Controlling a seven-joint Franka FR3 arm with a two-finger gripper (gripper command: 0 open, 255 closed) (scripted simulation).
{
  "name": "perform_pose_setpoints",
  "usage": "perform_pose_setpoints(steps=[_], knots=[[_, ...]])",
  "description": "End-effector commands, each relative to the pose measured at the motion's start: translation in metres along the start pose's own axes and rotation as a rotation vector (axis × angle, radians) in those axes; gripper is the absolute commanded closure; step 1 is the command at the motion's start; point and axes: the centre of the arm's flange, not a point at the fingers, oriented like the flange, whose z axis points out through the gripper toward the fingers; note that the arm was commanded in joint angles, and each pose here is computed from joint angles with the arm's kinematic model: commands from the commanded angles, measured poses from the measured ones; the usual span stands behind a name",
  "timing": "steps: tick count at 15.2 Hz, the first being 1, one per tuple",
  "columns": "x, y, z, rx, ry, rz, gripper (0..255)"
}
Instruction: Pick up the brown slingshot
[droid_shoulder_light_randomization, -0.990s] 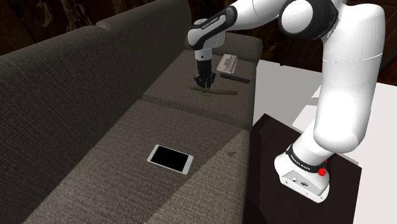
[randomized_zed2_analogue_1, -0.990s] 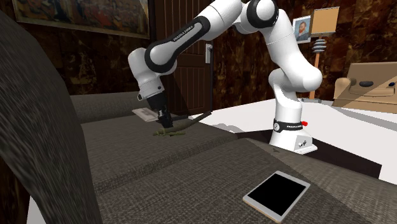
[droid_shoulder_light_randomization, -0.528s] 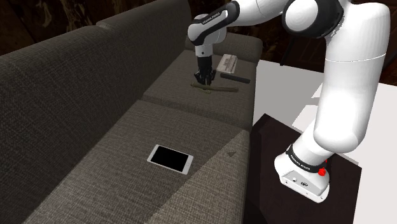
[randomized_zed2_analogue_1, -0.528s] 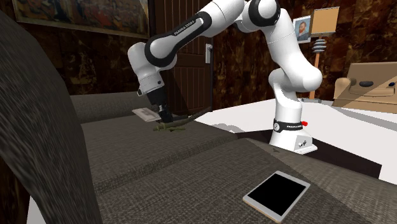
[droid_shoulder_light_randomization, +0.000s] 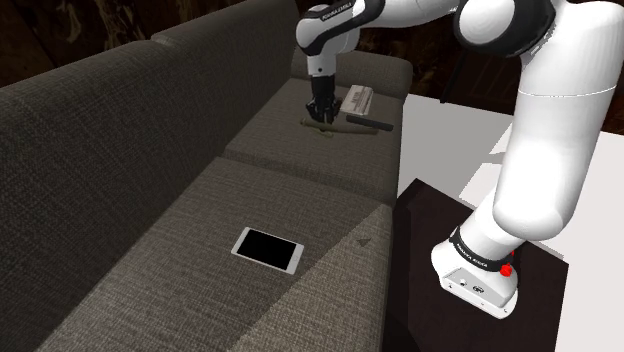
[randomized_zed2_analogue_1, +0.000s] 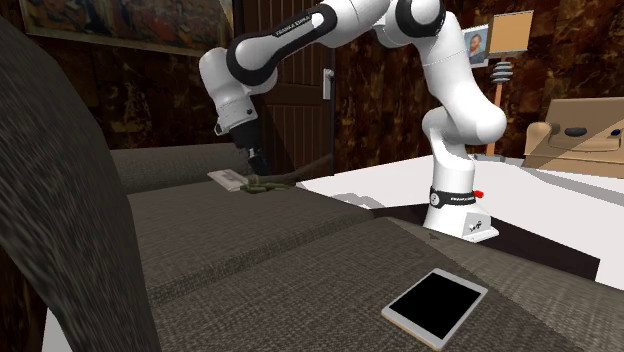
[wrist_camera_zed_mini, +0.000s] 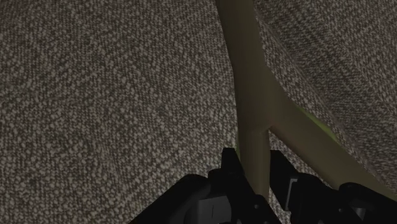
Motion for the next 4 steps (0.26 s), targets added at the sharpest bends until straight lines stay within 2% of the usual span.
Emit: perform_pose_setpoints(steps=[1, 4], knots=[[-0.0037, -0.0016, -0.0099, 0.0, 0.0, 0.0, 255], [-0.0061, -0.0021, -0.0155, 0.0, 0.0, 0.0, 255]])
